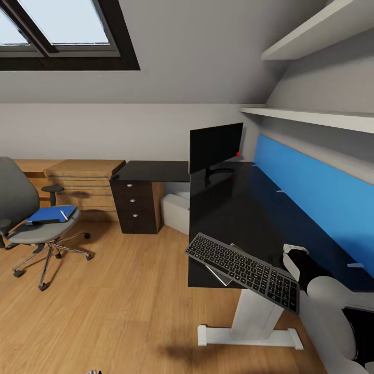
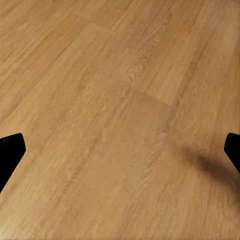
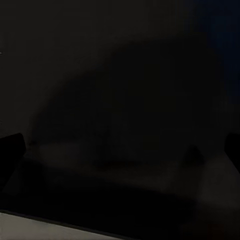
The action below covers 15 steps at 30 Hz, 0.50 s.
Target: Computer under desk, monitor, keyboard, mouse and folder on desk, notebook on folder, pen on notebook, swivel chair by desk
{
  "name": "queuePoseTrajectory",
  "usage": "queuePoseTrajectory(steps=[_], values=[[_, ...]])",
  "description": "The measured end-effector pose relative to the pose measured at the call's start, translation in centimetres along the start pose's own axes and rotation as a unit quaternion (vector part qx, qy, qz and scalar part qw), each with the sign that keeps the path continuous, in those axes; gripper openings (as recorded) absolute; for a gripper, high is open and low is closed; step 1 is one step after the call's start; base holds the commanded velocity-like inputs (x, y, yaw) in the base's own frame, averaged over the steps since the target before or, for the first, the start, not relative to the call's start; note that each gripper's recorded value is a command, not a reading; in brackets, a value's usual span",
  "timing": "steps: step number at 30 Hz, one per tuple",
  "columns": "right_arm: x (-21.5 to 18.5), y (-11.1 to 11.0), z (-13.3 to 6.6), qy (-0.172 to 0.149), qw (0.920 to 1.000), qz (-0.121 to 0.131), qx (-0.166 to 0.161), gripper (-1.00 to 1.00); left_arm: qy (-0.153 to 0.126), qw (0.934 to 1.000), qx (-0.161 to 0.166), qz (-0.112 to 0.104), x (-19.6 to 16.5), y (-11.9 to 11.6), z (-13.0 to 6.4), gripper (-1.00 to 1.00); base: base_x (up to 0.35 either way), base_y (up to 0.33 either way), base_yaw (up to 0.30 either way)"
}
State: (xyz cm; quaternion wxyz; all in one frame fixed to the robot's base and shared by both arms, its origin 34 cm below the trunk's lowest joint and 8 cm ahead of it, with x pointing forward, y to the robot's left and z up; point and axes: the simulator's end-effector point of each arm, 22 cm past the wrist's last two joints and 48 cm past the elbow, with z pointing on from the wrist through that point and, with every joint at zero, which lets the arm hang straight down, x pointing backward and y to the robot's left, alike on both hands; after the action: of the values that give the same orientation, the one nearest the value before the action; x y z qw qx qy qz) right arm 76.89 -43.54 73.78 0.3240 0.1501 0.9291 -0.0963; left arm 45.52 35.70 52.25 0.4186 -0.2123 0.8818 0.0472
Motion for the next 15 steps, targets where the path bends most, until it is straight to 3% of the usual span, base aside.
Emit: queuePoseTrajectory(steps=[10, 15], values=[[0.02, 0.08, -0.03, 0.002, 1.0000, -0.001, -0.001, 1.00, 0.000, 1.0000, 0.000, 0.001, 0.01, -0.02, 0.00, 1.00, -0.002, 0.000, 0.000], [0.12, 0.25, -0.02, 0.004, 1.0000, 0.001, -0.003, 1.00, 0.000, 1.0000, 0.000, 0.001, 0.02, -0.02, 0.01, 1.00, -0.146, 0.000, 0.000]])
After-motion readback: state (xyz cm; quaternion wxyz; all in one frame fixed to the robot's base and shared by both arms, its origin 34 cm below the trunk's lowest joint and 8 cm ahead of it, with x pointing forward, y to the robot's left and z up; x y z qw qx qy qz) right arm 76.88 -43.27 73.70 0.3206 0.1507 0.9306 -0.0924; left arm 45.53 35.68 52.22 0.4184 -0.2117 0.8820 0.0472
